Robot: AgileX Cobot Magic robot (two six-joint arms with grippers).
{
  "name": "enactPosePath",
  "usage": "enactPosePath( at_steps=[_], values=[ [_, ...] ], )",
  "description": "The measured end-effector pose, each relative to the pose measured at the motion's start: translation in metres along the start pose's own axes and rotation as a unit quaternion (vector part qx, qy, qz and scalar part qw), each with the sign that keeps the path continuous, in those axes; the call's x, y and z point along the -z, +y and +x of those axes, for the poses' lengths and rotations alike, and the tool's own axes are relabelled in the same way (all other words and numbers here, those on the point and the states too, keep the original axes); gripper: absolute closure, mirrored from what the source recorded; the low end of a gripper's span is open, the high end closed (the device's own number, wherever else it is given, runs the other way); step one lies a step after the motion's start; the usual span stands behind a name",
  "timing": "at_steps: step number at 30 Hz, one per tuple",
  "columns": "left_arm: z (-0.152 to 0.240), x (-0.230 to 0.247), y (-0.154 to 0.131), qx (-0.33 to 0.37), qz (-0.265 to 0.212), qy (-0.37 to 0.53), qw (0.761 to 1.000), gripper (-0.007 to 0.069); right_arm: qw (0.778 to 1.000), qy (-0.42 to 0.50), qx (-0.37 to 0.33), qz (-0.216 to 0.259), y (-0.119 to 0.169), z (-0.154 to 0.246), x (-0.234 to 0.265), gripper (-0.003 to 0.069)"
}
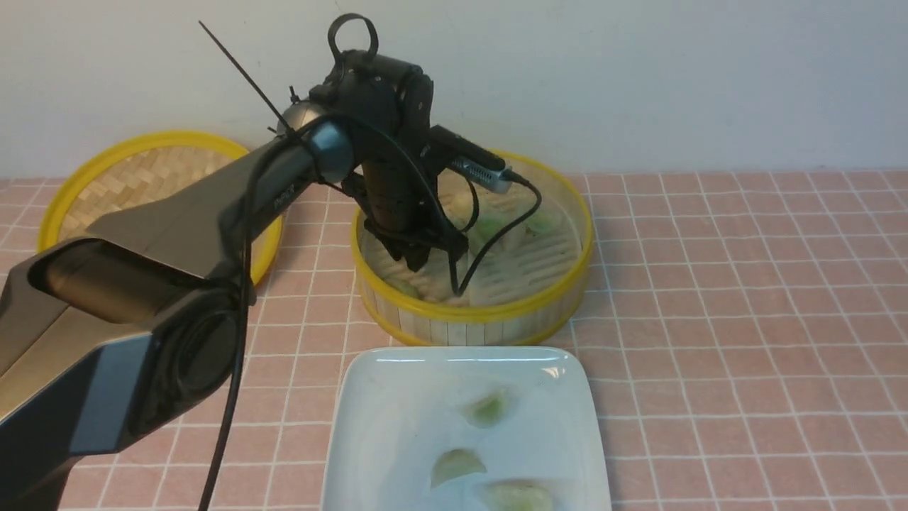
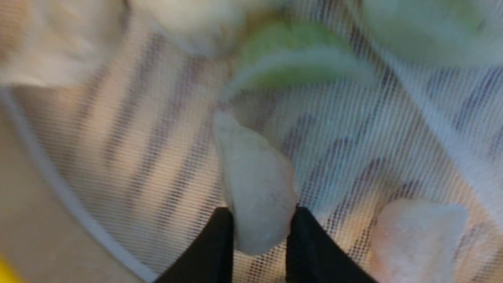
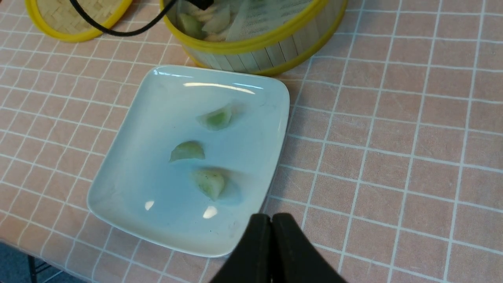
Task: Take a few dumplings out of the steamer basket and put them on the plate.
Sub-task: Use the left arm to grab a dumpling from the steamer, then use the left arm to put the dumpling into the plate
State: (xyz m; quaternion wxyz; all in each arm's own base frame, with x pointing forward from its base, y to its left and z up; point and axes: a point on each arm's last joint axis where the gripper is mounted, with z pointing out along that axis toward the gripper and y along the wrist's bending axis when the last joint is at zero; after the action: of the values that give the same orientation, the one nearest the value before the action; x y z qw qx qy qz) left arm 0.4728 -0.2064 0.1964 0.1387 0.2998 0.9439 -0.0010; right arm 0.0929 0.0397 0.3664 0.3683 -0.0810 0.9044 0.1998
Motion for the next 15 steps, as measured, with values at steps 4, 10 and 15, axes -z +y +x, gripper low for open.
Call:
enactPosePath(
  at_steps=[4, 10, 15],
  values=[
    [-0.006, 0.059, 0.002, 0.016, -0.005, -0.061, 0.998, 0.0473, 1.000, -0.003, 0.002, 0.000, 0.000, -0.001, 0.000, 0.0673],
    [0.017, 0.152, -0.015, 0.040, 0.064, -0.125, 0.989, 0.0473, 1.000, -0.004, 0.012, 0.000, 0.000, -0.001, 0.000, 0.0673],
    [0.075, 0.152, -0.033, 0.055, 0.109, -0.048, 0.991, 0.0473, 1.000, -0.005, 0.018, 0.001, 0.000, -0.001, 0.000, 0.0673]
  ],
)
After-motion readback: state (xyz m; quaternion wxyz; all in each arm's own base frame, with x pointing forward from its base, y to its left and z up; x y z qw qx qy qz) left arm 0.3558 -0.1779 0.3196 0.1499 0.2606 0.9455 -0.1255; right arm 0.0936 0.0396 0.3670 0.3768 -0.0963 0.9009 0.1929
